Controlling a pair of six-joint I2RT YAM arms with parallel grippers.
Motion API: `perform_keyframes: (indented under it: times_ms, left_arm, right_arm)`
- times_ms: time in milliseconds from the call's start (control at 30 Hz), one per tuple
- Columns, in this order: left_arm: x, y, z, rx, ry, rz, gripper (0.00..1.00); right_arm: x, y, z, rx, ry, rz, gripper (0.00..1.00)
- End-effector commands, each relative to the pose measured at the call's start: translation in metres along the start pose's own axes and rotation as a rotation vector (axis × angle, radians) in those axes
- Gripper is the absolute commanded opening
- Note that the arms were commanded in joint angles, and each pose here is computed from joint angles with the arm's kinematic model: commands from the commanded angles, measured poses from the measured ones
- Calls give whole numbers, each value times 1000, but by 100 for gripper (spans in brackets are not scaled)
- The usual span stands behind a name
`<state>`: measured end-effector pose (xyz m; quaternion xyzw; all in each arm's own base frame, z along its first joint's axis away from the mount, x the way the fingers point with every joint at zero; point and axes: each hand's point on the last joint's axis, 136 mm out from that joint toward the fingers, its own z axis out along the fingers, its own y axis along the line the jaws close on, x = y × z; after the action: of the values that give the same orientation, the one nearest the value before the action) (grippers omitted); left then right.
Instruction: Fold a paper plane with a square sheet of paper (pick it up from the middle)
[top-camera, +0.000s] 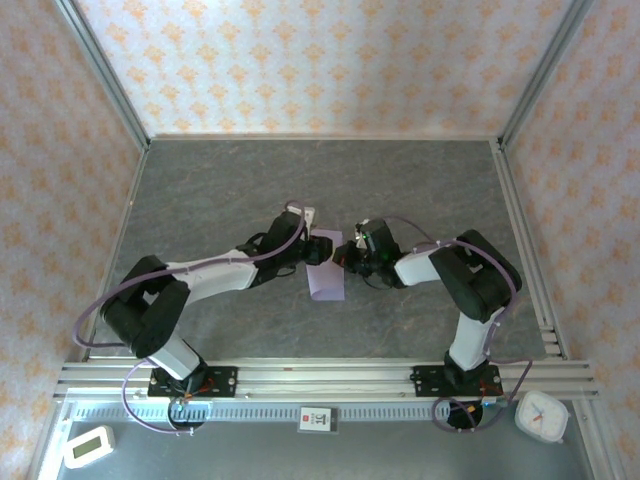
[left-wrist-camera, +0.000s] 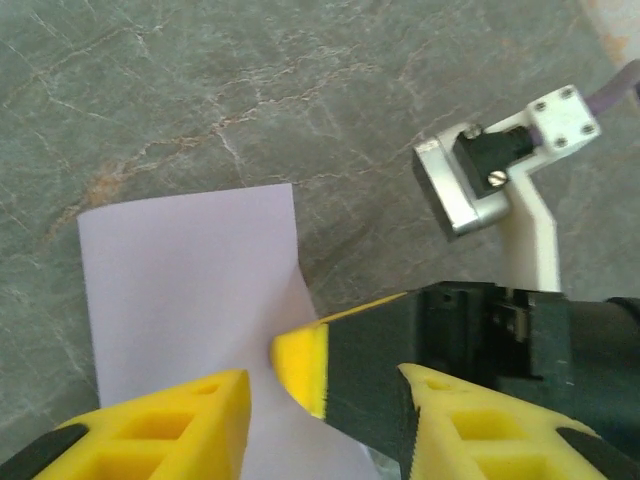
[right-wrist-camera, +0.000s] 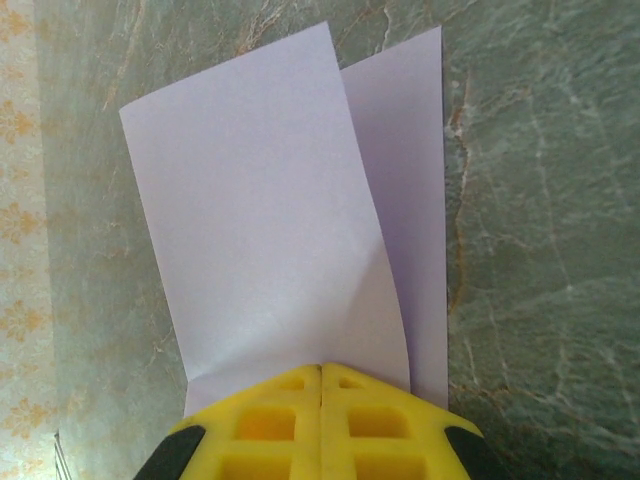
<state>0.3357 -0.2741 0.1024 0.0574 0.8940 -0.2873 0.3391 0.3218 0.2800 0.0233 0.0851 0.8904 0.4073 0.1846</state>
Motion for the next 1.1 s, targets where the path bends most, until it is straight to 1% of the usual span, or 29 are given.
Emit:
perform_keyframes:
  times_ms: [0, 100, 167, 267, 400, 533, 667, 733, 800, 867, 933, 1067]
  left_arm:
    - [20, 2, -3, 46, 36, -49, 42]
    - [34, 6, -1, 62, 54, -76, 40]
    - [43, 8, -1, 82, 56, -85, 40]
    - [60, 9, -1, 123, 71, -137, 40]
    - [76, 8, 0, 145, 80, -147, 39]
    - [88, 13, 5, 104, 108, -128, 38]
    - [102, 25, 10, -7, 167, -62, 35]
    - [106, 30, 11, -66, 193, 6, 33]
    - [108, 36, 10, -125, 211, 48, 32]
    - [101, 36, 8, -142, 195, 58, 32]
    - [89, 29, 4, -125, 161, 55, 33]
    - [68, 3, -6, -25, 94, 8, 34]
  right_arm:
    - [28, -56, 2, 180, 52, 56, 0]
    - [28, -57, 2, 183, 49, 59, 0]
    - [29, -59, 1, 188, 48, 61, 0]
    - [30, -62, 1, 195, 49, 66, 0]
    - [31, -63, 1, 192, 48, 69, 0]
    - [32, -64, 0, 193, 49, 72, 0]
    - [32, -63, 0, 190, 48, 72, 0]
    - [32, -63, 0, 189, 46, 71, 0]
    - [32, -63, 0, 189, 46, 72, 0]
    - [33, -64, 0, 191, 48, 73, 0]
    - [33, -65, 0, 191, 48, 73, 0]
    - [34, -65, 0, 191, 46, 74, 0]
